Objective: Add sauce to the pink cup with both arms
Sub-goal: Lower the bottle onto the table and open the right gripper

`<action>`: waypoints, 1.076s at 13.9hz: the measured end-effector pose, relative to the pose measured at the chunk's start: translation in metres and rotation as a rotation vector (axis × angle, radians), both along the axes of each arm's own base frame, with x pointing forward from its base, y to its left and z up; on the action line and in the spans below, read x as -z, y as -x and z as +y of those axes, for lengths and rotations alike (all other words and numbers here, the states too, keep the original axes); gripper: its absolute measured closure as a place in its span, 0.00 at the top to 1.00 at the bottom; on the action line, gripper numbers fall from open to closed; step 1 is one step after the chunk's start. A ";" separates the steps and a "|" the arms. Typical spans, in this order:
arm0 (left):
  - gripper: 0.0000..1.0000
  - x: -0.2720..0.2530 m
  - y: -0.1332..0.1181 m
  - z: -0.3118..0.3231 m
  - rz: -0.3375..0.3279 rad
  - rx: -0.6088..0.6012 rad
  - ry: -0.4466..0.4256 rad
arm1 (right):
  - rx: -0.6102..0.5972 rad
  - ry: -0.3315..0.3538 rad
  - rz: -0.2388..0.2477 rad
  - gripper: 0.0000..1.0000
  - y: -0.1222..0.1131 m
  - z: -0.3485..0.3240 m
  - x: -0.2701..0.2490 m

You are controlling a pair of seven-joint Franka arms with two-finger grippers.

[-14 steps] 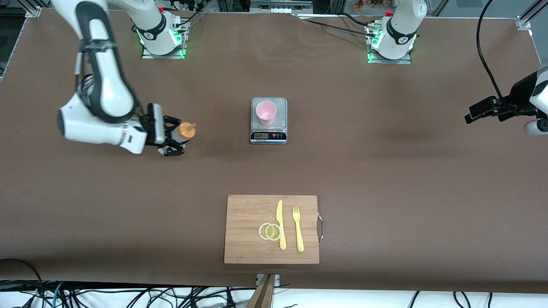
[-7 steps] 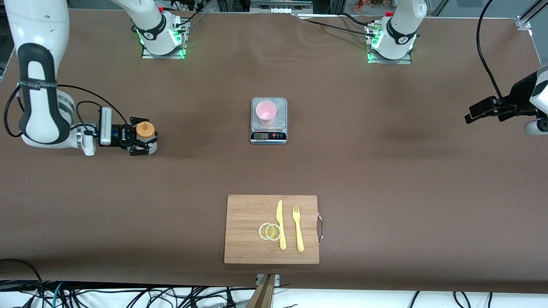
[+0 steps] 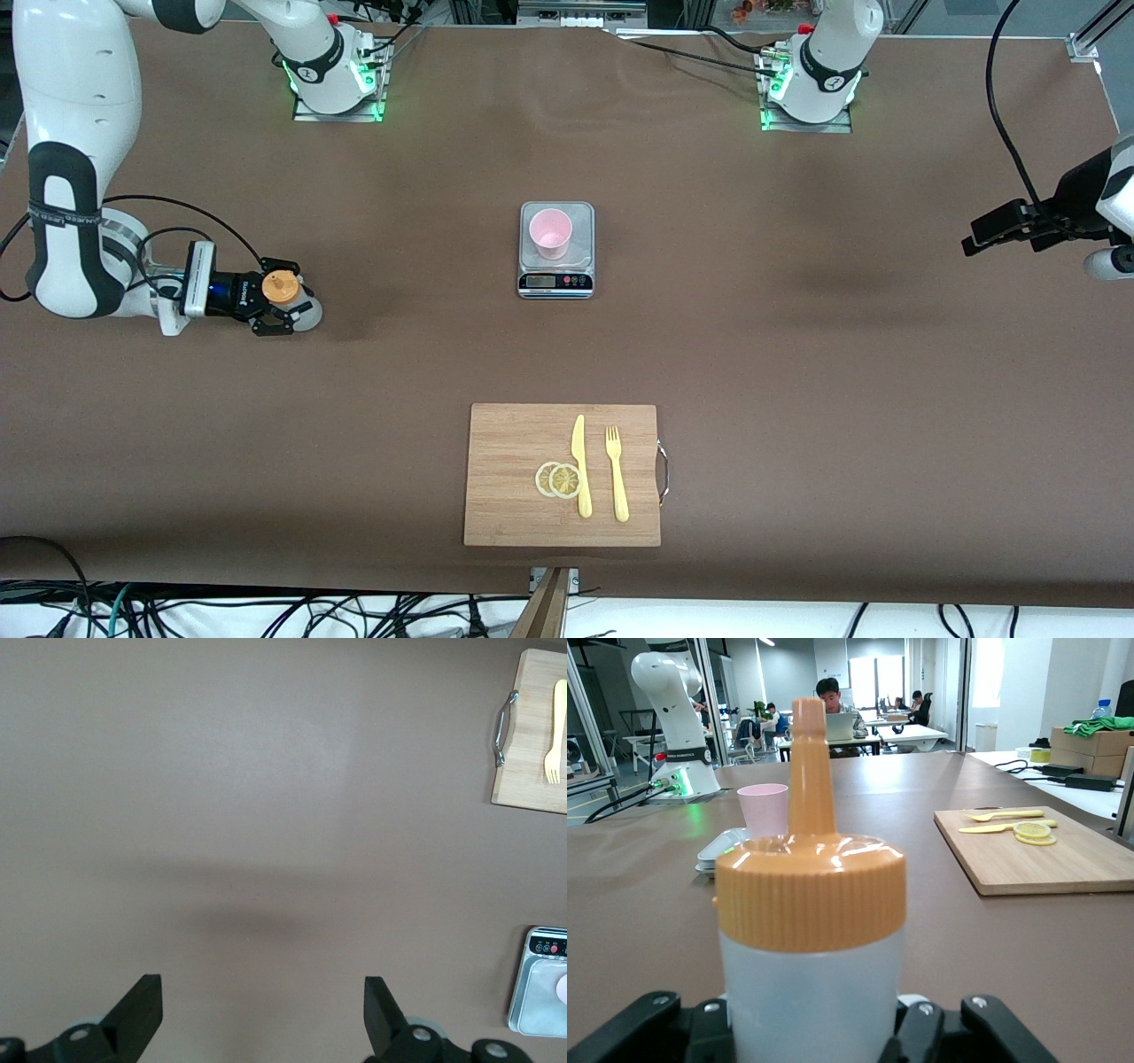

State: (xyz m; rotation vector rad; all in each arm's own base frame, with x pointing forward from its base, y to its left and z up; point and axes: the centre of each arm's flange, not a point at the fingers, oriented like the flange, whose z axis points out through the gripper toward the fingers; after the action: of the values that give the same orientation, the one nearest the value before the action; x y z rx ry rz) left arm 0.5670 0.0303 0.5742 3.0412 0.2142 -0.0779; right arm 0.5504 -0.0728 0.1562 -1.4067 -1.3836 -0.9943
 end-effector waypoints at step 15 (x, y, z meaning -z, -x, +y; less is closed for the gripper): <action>1.00 0.000 0.000 0.000 0.000 0.000 0.000 | 0.058 -0.118 0.013 0.34 0.001 0.010 0.041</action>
State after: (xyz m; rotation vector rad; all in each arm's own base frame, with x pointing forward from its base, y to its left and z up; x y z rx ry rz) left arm 0.5670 0.0303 0.5741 3.0412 0.2142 -0.0779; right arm 0.5492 -0.0627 0.1151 -1.3697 -1.2604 -1.0851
